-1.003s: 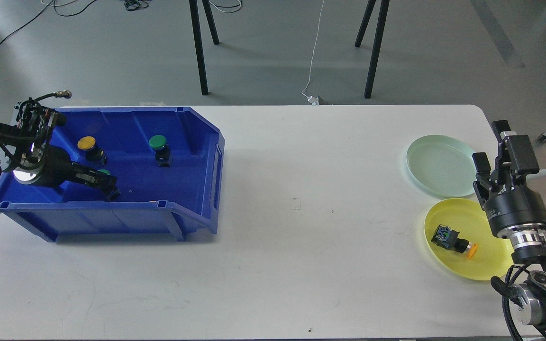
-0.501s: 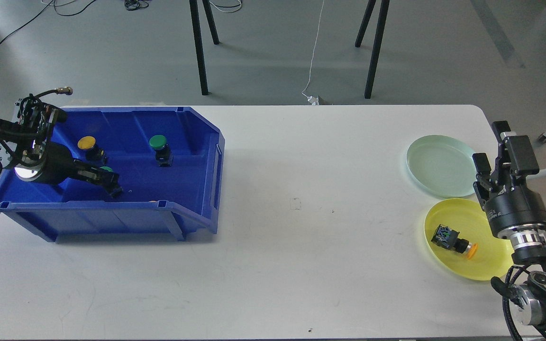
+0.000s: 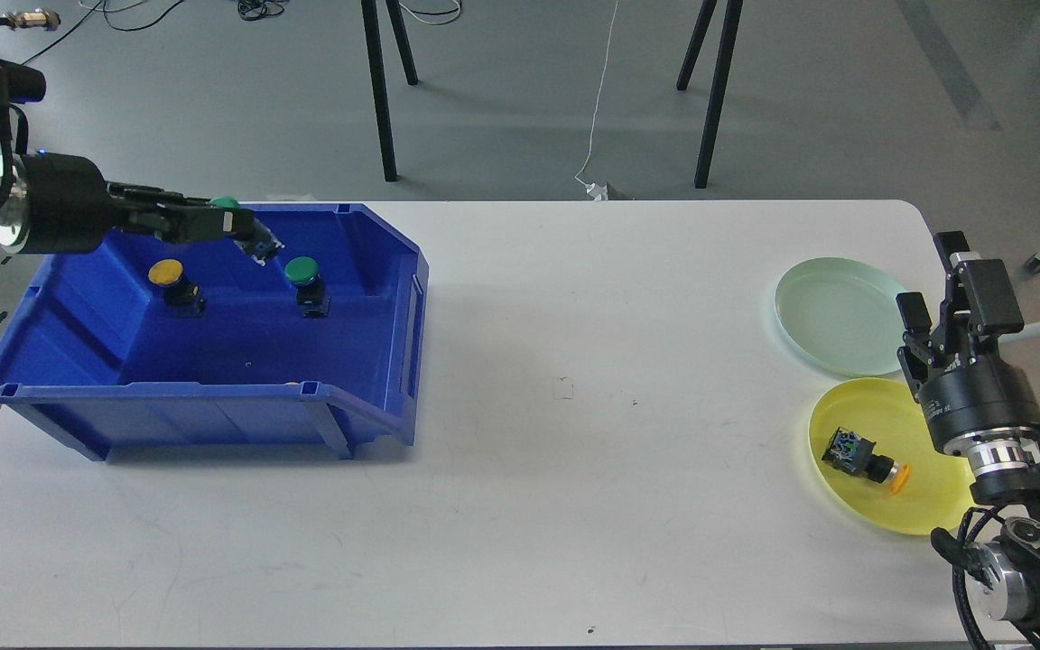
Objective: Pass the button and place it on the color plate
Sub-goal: 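Lift the green button and extend the left arm toward the right gripper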
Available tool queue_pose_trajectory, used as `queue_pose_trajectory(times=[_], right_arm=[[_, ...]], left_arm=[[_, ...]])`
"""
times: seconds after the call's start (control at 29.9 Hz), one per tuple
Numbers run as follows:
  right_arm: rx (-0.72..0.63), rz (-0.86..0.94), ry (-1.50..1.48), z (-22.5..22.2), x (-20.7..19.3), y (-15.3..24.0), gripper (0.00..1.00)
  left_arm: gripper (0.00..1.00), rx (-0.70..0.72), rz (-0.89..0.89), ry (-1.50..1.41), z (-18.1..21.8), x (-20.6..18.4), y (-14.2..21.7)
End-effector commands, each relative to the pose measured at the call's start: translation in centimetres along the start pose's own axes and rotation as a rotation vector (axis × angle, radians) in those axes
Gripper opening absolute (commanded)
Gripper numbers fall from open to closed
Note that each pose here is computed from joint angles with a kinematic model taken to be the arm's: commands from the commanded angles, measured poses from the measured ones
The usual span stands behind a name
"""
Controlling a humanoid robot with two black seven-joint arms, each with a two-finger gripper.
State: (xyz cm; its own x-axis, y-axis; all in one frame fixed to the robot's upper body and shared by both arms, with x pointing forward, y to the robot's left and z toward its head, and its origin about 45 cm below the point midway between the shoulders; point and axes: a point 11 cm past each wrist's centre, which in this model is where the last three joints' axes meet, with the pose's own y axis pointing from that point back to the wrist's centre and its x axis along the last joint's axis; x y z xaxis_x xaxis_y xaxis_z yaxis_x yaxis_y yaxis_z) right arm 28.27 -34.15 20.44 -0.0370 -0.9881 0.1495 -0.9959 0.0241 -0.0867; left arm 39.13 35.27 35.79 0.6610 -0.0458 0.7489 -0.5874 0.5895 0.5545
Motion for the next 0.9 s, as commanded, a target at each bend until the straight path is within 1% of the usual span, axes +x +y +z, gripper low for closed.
queue_pose_trajectory(times=[0.0,0.07,0.13,0.2,0.27,0.4,0.5,0.6,0.74,0.87], right_arm=[[0.001,0.0,-0.002,0.0,0.0,0.0,0.99],[0.002,0.001,-0.002,0.0,0.0,0.0,0.99],[0.002,0.001,0.0,-0.1,0.0,-0.1,0.99],[0.002,0.001,0.0,-0.1,0.0,-0.1,0.99],[0.003,0.0,-0.001,-0.1,0.0,-0.1,0.99],[0.004,-0.001,-0.001,-0.2,0.0,0.0,0.99],[0.003,-0.005,-0.003,-0.3,0.0,0.3,0.99],[-0.004,-0.029,-0.017,-0.3,-0.8,1.0,0.99],[0.024,-0.098,-0.087,-1.8,-3.6,1.4,0.99],[0.062,-0.185,-0.203,-3.0,-6.1,0.4,0.98]], left_arm=[[0.13,-0.147,0.12,0.139,2.7,2.2,0.6],[0.13,-0.236,0.144,0.22,4.3,2.5,0.2],[0.13,-0.345,0.144,0.299,6.6,2.5,-1.0],[0.13,-0.482,0.107,0.384,9.8,1.9,-3.4],[0.13,-0.585,0.077,0.442,12.7,1.0,-5.8],[0.13,-0.727,0.055,0.496,18.3,-1.4,-11.8],[0.13,-0.76,0.055,0.563,20.5,-4.2,-15.9],[0.13,-0.751,0.025,0.621,20.9,-7.1,-18.6],[0.13,-0.761,0.018,0.638,21.4,-7.7,-19.2],[0.13,-0.761,0.018,0.638,21.4,-7.7,-19.2]])
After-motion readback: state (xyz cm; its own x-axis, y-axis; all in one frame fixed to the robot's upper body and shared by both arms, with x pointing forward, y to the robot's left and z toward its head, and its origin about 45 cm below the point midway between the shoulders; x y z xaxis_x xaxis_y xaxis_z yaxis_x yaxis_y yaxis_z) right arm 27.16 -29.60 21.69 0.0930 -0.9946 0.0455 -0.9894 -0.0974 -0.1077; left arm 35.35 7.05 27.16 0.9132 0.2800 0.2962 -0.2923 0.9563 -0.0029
